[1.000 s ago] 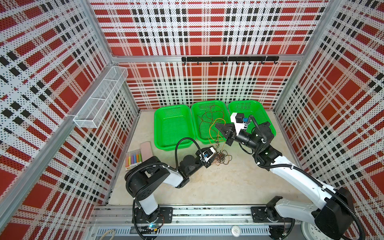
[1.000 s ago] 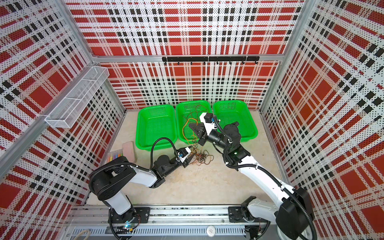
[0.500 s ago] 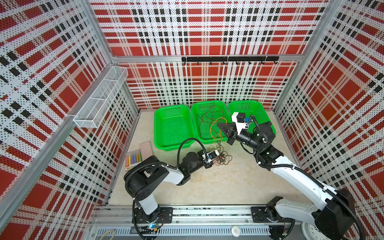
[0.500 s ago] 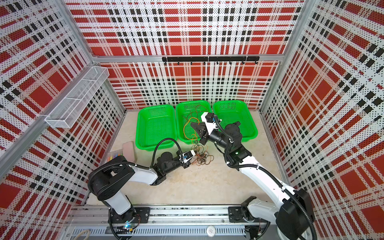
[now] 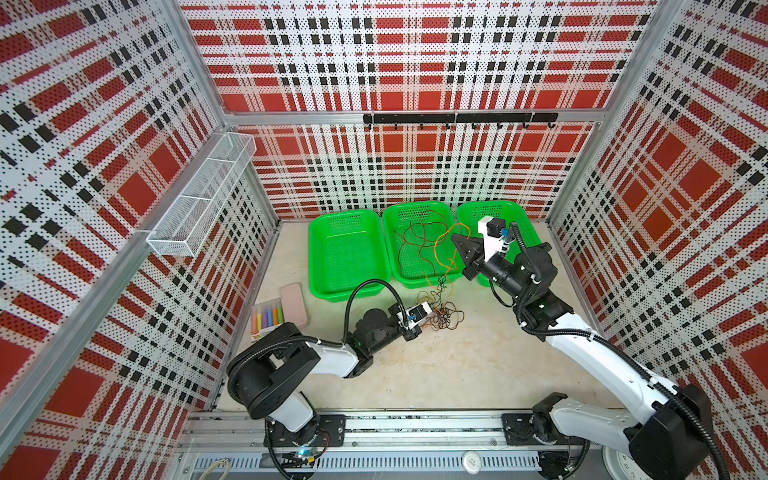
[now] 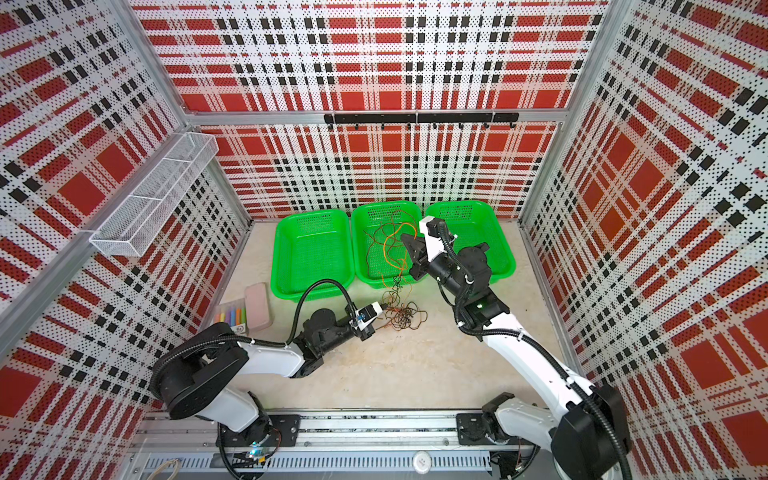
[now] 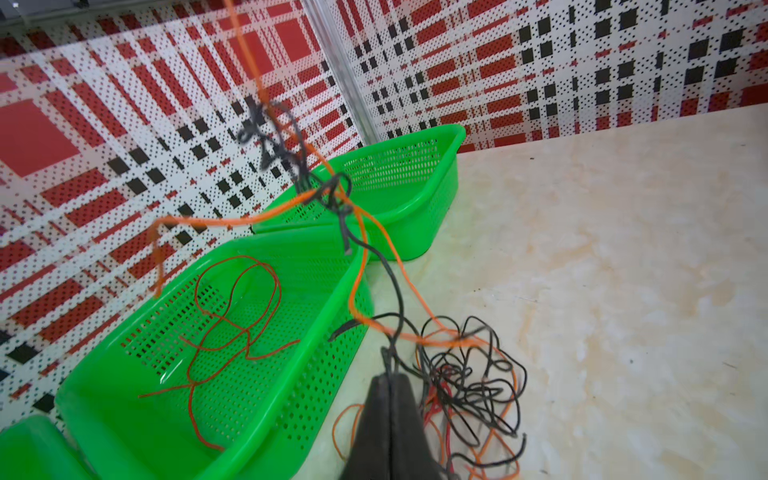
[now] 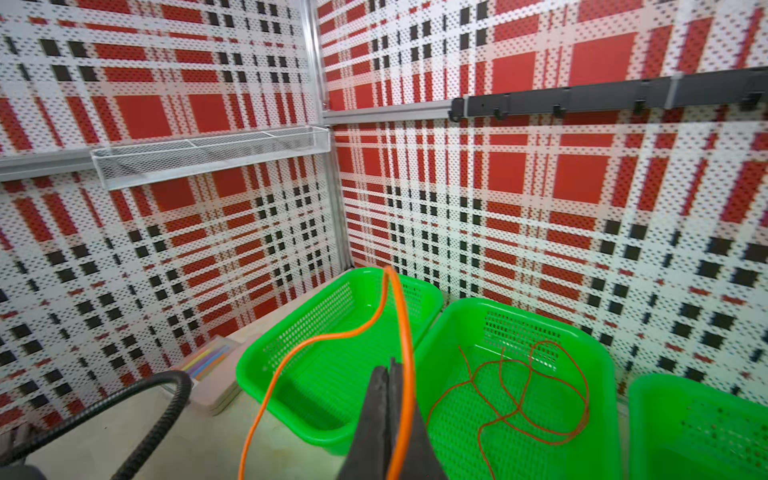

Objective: Untangle the cables
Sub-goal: 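Carry the orange wire with the right gripper over the basket nearest the right arm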

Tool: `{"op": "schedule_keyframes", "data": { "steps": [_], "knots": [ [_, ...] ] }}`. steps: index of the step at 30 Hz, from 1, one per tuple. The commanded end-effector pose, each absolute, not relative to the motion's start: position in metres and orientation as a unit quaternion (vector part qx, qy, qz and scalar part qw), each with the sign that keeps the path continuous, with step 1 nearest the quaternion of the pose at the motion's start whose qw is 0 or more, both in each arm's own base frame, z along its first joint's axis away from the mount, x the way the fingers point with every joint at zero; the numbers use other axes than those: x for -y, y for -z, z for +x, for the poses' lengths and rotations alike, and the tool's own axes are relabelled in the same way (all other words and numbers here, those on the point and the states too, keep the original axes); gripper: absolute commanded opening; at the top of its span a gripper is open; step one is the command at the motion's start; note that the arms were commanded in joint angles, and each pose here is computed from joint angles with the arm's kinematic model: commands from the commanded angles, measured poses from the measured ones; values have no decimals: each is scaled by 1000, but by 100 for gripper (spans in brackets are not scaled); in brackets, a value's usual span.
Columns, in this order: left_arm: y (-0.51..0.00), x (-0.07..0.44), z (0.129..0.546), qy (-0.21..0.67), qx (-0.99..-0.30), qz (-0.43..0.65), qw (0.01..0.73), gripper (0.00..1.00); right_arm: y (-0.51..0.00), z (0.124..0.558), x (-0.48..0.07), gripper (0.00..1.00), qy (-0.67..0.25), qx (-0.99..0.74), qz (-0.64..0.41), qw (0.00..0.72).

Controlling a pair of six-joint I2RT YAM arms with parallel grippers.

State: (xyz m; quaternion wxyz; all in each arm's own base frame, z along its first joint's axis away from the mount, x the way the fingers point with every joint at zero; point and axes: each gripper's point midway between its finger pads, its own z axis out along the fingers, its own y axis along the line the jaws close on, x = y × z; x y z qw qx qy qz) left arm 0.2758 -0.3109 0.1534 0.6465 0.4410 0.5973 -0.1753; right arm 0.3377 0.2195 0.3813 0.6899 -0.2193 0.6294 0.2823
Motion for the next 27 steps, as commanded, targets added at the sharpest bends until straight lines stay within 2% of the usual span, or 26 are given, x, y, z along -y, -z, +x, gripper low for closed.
{"op": "schedule_keyframes", "data": {
  "steps": [1,11,27],
  "knots": [
    [-146,284,289,155,-645,388,640,0,-403,338,-190,0,-245,-616,-181,727],
    [-132,225,325,105,-721,286,622,0,-449,317,-148,0,-167,-588,-169,773],
    [-107,218,357,72,-781,229,576,0,-519,282,-96,0,-51,-553,-146,818]
  ]
}}
